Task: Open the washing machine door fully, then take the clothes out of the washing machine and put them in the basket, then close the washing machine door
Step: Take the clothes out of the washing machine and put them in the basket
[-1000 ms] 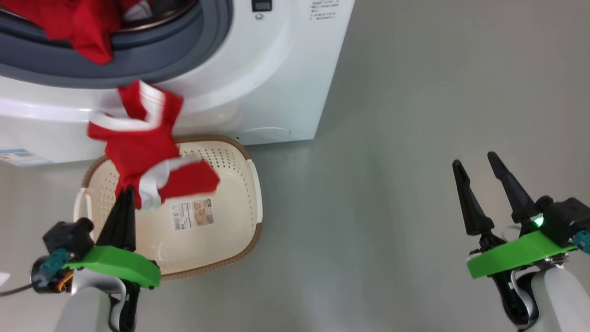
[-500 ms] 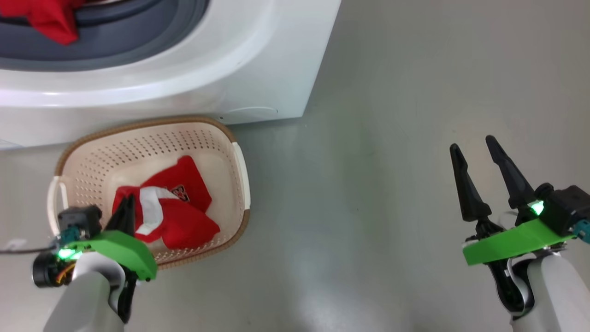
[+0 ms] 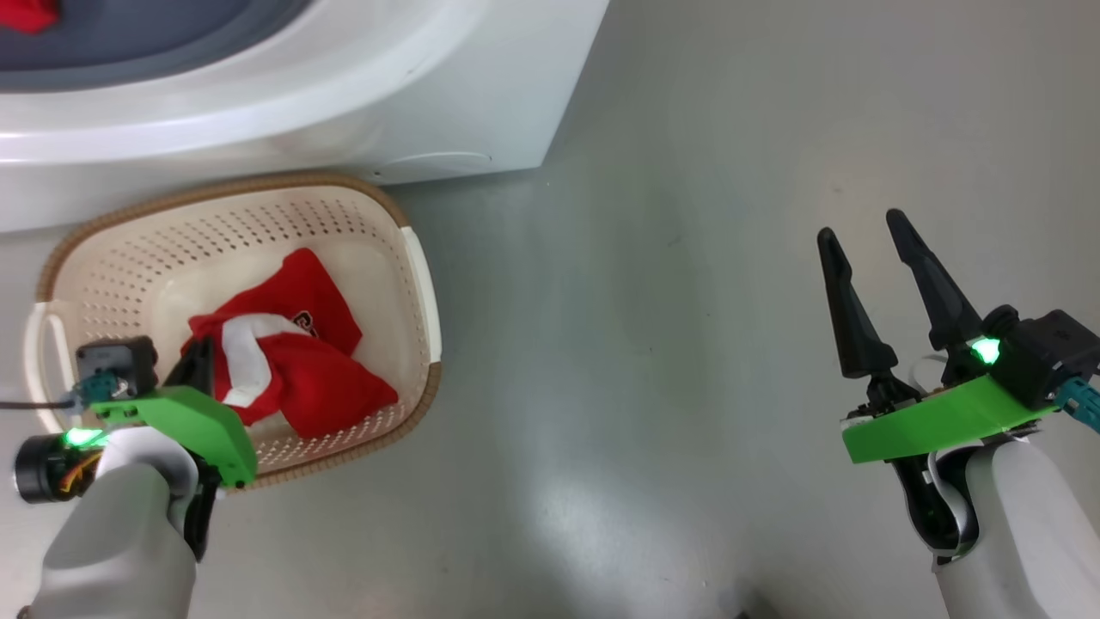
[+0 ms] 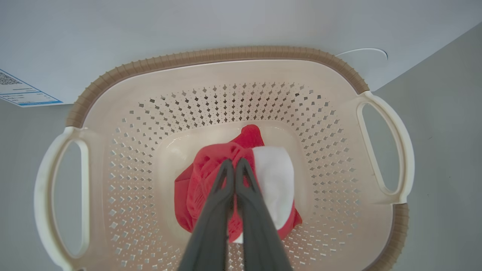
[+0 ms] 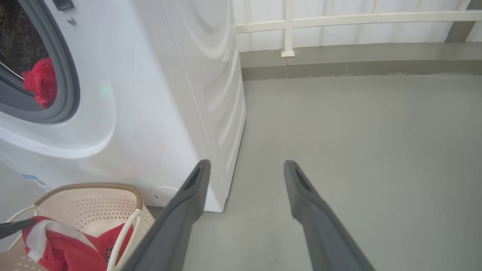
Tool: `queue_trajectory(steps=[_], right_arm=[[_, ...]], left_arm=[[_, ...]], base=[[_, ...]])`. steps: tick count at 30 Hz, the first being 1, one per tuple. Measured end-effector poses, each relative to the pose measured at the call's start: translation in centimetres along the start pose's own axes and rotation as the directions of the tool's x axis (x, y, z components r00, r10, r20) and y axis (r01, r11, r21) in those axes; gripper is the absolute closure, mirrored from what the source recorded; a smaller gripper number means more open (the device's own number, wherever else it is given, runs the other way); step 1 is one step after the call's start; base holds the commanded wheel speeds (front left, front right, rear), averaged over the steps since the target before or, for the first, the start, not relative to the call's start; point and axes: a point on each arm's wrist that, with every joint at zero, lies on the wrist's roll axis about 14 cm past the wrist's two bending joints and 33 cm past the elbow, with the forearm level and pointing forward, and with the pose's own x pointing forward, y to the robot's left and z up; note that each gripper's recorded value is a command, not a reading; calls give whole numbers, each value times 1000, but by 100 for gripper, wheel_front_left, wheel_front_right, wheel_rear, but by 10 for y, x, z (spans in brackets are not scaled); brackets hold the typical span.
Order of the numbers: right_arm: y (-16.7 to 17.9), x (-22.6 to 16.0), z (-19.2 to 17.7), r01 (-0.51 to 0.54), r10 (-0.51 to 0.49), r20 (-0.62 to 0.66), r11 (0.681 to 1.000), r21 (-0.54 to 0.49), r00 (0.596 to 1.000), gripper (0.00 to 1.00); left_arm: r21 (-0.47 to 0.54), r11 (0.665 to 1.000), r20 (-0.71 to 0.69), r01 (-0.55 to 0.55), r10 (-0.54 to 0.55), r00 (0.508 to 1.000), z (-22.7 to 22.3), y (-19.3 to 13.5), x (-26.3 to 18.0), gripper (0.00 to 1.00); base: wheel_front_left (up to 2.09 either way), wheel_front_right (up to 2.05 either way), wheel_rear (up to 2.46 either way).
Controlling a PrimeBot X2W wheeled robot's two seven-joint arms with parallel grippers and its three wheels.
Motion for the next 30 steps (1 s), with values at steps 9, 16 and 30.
queue_trajectory(steps=[9,16,30], right_arm=[[-4,1,-11,12,-12,-27,1000,-14,1000,0],[-2,3,-5,6,-6,-9,1000,-14,1000,0],[2,-7,16,-6,7,28,1000,-18,1000,0]], left_arm=[[-5,1000,-65,5,-5,998,-16,-1,15,80],[-15,1000,-53,2,-3,999,-7,-2,15,0],[-72,997,115,5,3,993,45,0,-7,0]], base=[[0,0,0],[0,0,0],[0,0,0]])
